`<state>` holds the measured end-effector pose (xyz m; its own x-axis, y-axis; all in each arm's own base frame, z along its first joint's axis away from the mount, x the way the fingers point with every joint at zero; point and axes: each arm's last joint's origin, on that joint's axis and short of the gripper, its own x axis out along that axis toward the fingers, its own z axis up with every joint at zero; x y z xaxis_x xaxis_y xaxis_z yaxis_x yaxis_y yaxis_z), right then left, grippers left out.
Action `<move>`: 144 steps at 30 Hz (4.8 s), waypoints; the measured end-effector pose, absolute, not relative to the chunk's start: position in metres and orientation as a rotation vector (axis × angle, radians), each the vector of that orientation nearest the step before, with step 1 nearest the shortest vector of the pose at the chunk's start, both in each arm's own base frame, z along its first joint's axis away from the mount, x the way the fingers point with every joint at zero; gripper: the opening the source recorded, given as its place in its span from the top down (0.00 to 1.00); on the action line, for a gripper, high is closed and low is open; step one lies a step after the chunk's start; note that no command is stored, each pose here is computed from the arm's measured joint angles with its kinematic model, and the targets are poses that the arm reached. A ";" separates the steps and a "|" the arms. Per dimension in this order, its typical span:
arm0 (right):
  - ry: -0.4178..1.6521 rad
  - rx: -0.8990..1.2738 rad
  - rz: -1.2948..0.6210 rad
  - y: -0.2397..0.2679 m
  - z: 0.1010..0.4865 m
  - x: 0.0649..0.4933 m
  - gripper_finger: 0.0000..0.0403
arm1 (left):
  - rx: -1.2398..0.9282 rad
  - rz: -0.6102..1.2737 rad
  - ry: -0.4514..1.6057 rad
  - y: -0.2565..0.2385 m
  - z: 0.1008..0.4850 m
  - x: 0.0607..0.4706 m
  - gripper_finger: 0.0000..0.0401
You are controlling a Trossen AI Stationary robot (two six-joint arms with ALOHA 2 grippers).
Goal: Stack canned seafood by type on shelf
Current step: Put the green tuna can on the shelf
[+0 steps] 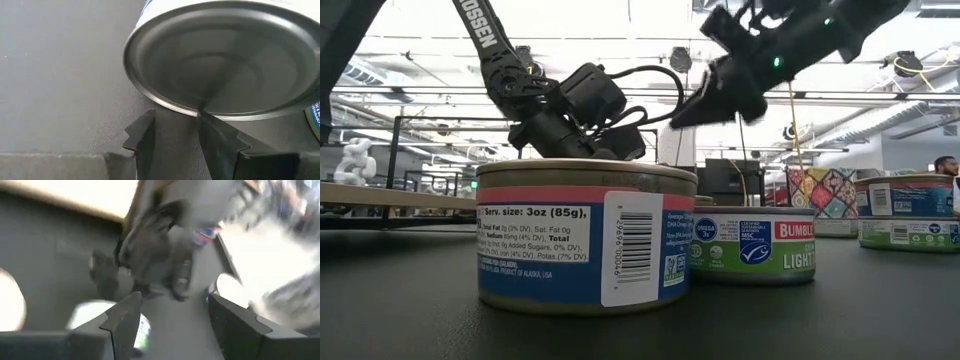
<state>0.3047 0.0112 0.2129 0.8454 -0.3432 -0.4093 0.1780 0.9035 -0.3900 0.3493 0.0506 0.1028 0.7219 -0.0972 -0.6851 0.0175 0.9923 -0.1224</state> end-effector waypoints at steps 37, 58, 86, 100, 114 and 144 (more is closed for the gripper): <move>0.474 1.013 -0.590 0.011 0.193 0.294 0.44 | -0.063 -0.072 0.678 0.047 0.133 0.353 0.63; 0.460 1.032 -0.573 0.007 0.174 0.310 0.44 | -0.046 -0.085 0.642 0.043 0.137 0.355 0.63; 0.508 1.006 -0.584 0.007 0.168 0.309 0.44 | -0.019 -0.108 0.567 0.035 0.148 0.365 0.63; 0.587 0.951 -0.626 0.006 0.159 0.304 0.45 | 0.011 -0.132 0.561 0.027 0.154 0.370 0.63; 0.661 0.906 -0.621 0.007 0.150 0.304 0.69 | 0.031 -0.126 0.601 0.027 0.171 0.359 0.63; 0.210 1.007 -0.140 -0.004 0.177 0.378 0.67 | 0.156 0.461 0.428 -0.036 0.254 0.198 0.63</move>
<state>0.3779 -0.0037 0.1774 0.9709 -0.0200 -0.2385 0.2129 0.5277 0.8223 0.1983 -0.0362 0.2541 0.8092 0.4615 -0.3636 -0.3972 0.8857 0.2402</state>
